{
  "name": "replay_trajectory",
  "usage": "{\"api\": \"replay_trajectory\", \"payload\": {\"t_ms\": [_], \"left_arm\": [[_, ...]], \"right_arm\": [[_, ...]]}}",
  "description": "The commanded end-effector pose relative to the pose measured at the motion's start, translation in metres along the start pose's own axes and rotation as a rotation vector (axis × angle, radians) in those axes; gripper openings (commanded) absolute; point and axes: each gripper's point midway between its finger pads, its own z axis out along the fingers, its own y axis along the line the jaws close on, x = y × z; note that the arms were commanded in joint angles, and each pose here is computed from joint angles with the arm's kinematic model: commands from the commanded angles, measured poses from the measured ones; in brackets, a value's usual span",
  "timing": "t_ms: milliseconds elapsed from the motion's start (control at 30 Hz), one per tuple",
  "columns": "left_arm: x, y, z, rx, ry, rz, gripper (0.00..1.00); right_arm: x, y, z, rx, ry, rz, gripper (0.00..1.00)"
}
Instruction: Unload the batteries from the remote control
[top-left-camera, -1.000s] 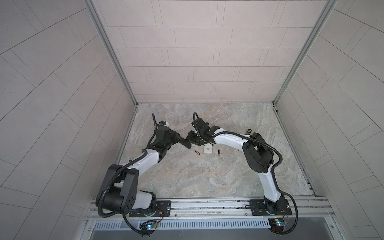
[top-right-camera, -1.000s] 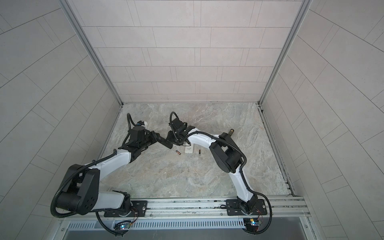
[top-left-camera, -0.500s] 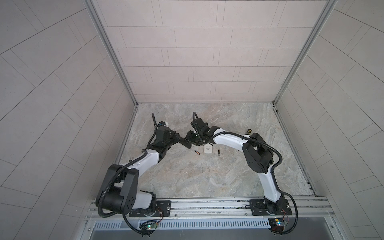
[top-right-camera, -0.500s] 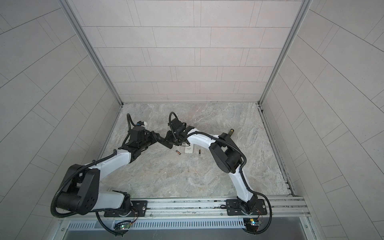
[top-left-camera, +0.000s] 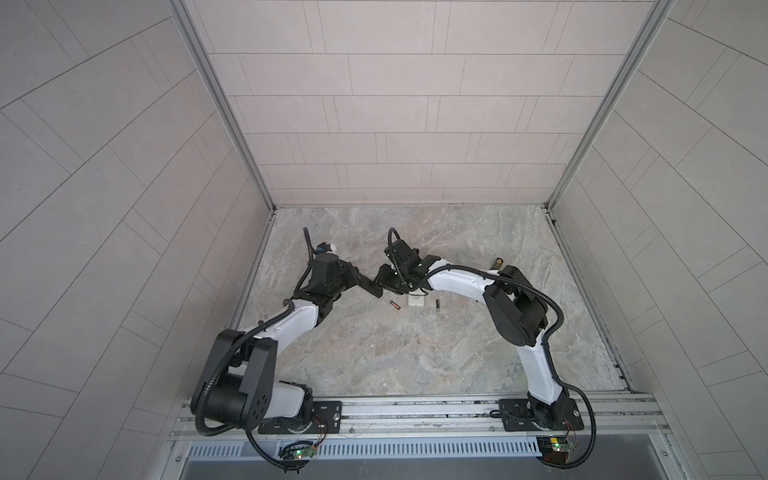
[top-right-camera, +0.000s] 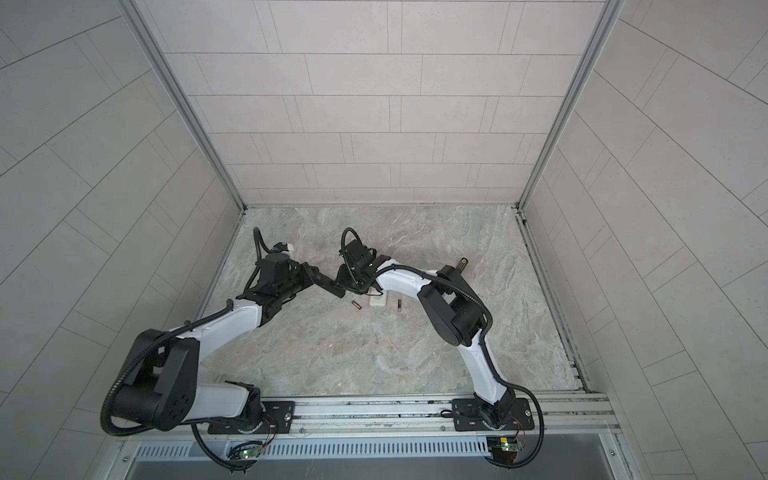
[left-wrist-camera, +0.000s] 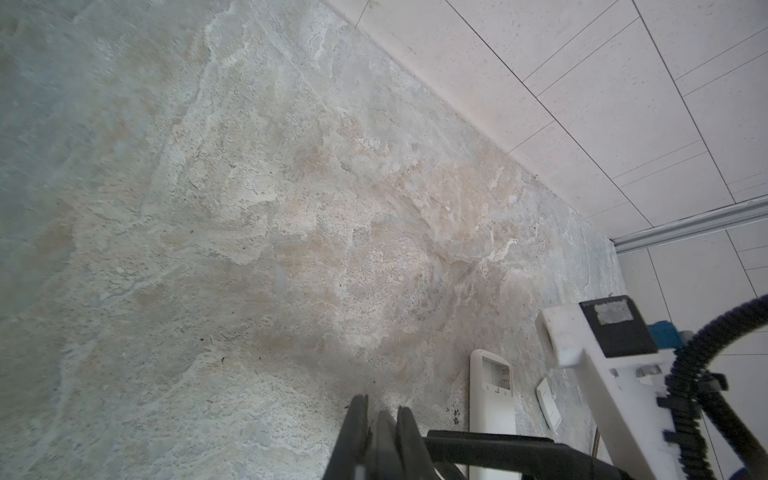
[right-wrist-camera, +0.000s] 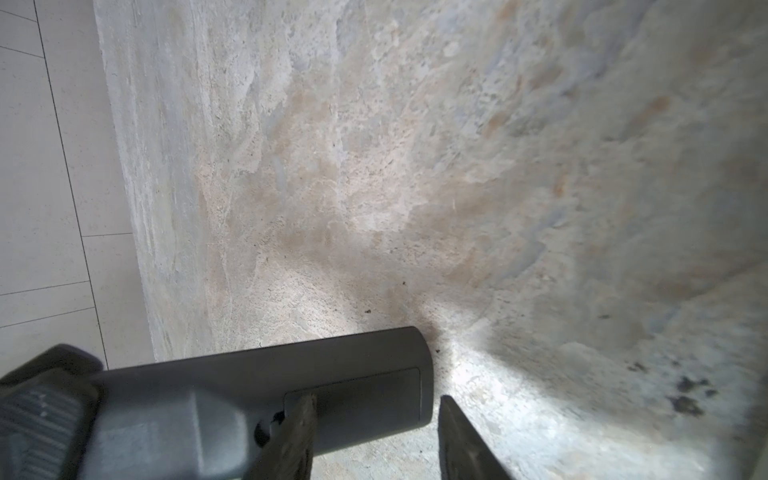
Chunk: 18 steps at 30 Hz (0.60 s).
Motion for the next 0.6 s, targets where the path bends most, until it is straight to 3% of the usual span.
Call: {"api": "replay_trajectory", "payload": {"t_ms": [0,567], "left_arm": [[0.0192,0.0189,-0.0005,-0.066,0.054,0.014,0.0],[0.0197,0.0192,-0.0009,-0.067,0.057,0.016,0.0]], "right_arm": [[-0.0005,0.0202,-0.0036,-0.05,-0.009,-0.011,0.5],[-0.0019,0.0289,-0.0093,-0.077,-0.023,-0.011,0.5]]}}
